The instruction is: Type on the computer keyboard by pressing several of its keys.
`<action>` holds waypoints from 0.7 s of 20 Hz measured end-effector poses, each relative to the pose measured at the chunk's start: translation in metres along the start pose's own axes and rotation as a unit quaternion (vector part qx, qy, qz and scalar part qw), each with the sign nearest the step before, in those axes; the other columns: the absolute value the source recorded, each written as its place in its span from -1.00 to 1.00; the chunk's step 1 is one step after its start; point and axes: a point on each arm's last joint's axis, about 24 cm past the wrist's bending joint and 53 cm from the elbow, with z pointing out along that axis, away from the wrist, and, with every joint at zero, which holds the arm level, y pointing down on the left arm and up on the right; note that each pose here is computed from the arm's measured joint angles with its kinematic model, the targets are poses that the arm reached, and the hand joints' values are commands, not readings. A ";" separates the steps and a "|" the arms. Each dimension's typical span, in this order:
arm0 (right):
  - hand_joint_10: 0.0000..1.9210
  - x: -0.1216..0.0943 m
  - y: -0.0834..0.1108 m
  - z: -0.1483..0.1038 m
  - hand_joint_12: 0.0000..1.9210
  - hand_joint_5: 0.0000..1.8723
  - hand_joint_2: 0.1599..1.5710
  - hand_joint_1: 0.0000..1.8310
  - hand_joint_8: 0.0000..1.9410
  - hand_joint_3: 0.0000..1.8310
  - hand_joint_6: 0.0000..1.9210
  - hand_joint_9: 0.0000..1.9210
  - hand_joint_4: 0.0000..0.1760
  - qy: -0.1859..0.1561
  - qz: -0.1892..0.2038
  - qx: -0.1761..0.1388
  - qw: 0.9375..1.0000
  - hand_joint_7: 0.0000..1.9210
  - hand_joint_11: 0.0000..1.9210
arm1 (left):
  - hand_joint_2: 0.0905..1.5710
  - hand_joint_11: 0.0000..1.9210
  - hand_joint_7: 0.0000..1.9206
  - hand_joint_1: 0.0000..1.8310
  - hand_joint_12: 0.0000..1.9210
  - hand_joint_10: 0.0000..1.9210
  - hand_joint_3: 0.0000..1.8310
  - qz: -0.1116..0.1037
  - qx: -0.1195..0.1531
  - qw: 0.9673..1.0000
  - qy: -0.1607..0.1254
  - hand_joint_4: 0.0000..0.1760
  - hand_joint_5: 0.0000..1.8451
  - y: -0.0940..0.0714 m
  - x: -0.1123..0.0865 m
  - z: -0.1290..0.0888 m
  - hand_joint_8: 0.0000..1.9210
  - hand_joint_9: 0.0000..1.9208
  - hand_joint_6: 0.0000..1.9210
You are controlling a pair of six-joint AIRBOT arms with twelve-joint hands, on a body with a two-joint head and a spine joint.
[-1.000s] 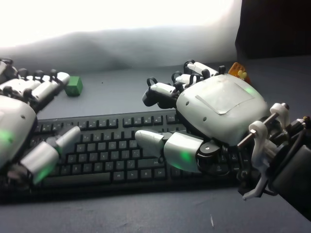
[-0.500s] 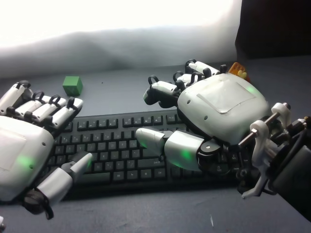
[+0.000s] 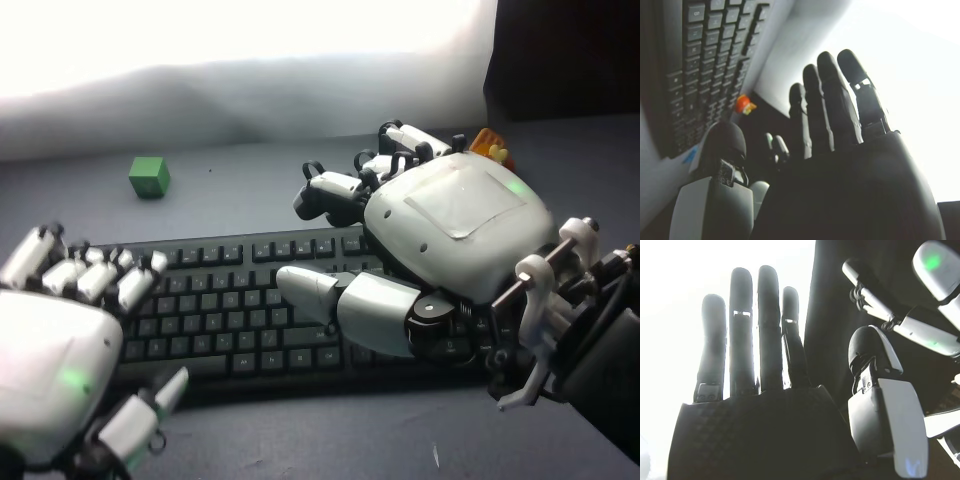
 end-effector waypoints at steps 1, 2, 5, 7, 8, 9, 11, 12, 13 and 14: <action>-0.09 0.001 -0.001 -0.001 0.78 -0.54 0.56 -0.99 -0.98 -1.00 -0.44 -0.48 -1.00 0.000 -0.003 -0.001 1.000 -0.16 -0.92 | 0.65 -1.00 -0.56 -0.64 0.24 -0.94 -1.00 -0.004 -0.008 1.000 0.010 -0.56 -0.65 0.002 0.009 -0.003 -1.00 -0.55 -1.00; -0.09 0.001 -0.001 -0.001 0.78 -0.54 0.56 -0.99 -0.98 -1.00 -0.44 -0.48 -1.00 0.000 -0.003 0.000 1.000 -0.16 -0.92 | 0.65 -1.00 -0.56 -0.64 0.24 -0.94 -1.00 -0.007 -0.008 1.000 0.006 -0.56 -0.65 0.001 0.009 -0.003 -1.00 -0.55 -1.00; -0.09 0.000 0.000 -0.001 0.78 -0.55 0.57 -0.99 -0.98 -1.00 -0.45 -0.48 -1.00 -0.002 -0.004 -0.003 1.000 -0.16 -0.90 | 0.67 -1.00 -0.57 -0.70 0.23 -0.95 -1.00 -0.008 -0.002 1.000 0.010 -0.61 -0.65 -0.003 0.016 -0.002 -1.00 -0.57 -1.00; -0.09 0.000 0.000 -0.001 0.78 -0.55 0.57 -0.97 -0.99 -1.00 -0.46 -0.50 -1.00 -0.002 -0.003 -0.002 1.000 -0.17 -0.91 | 0.68 -1.00 -0.55 -0.71 0.28 -0.94 -1.00 -0.007 -0.001 1.000 0.007 -0.63 -0.62 -0.003 0.019 0.001 -0.99 -0.54 -0.99; -0.09 0.000 0.000 -0.001 0.78 -0.56 0.57 -0.97 -0.99 -1.00 -0.46 -0.50 -1.00 -0.002 -0.004 -0.003 1.000 -0.18 -0.92 | 0.68 -1.00 -0.55 -0.72 0.29 -0.94 -1.00 -0.005 0.001 1.000 0.005 -0.64 -0.62 -0.003 0.021 0.003 -0.99 -0.54 -0.99; -0.08 0.000 0.001 -0.001 0.79 -0.57 0.57 -0.95 -0.99 -1.00 -0.46 -0.50 -1.00 -0.003 -0.003 -0.004 1.000 -0.18 -0.91 | 0.67 -1.00 -0.56 -0.70 0.28 -0.95 -1.00 -0.005 -0.001 1.000 0.004 -0.66 -0.61 -0.001 0.023 0.006 -1.00 -0.55 -0.99; -0.08 0.000 0.001 0.000 0.78 -0.58 0.57 -0.95 -0.99 -1.00 -0.45 -0.51 -1.00 -0.003 -0.002 -0.004 1.000 -0.18 -0.91 | 0.66 -1.00 -0.54 -0.69 0.28 -0.94 -1.00 -0.001 0.000 1.000 0.002 -0.65 -0.61 0.001 0.028 0.012 -0.99 -0.54 -0.99; -0.08 0.000 0.001 0.000 0.77 -0.56 0.57 -0.94 -0.99 -1.00 -0.44 -0.50 -1.00 -0.005 -0.002 -0.004 1.000 -0.17 -0.91 | 0.66 -1.00 -0.54 -0.71 0.28 -0.94 -1.00 0.001 -0.001 1.000 0.004 -0.62 -0.61 0.003 0.031 0.014 -0.99 -0.54 -0.99; -0.08 -0.001 0.001 0.000 0.77 -0.55 0.57 -0.94 -0.99 -1.00 -0.44 -0.50 -1.00 -0.005 -0.002 -0.004 1.000 -0.17 -0.91 | 0.67 -1.00 -0.55 -0.72 0.27 -0.95 -1.00 0.003 -0.001 1.000 0.003 -0.61 -0.61 0.004 0.033 0.015 -1.00 -0.55 -0.99; -0.08 -0.001 0.001 0.000 0.77 -0.55 0.57 -0.94 -0.99 -1.00 -0.44 -0.49 -1.00 -0.006 -0.002 -0.004 1.000 -0.17 -0.90 | 0.67 -1.00 -0.55 -0.75 0.25 -0.95 -1.00 0.005 -0.002 1.000 0.003 -0.62 -0.63 0.003 0.035 0.016 -1.00 -0.55 -1.00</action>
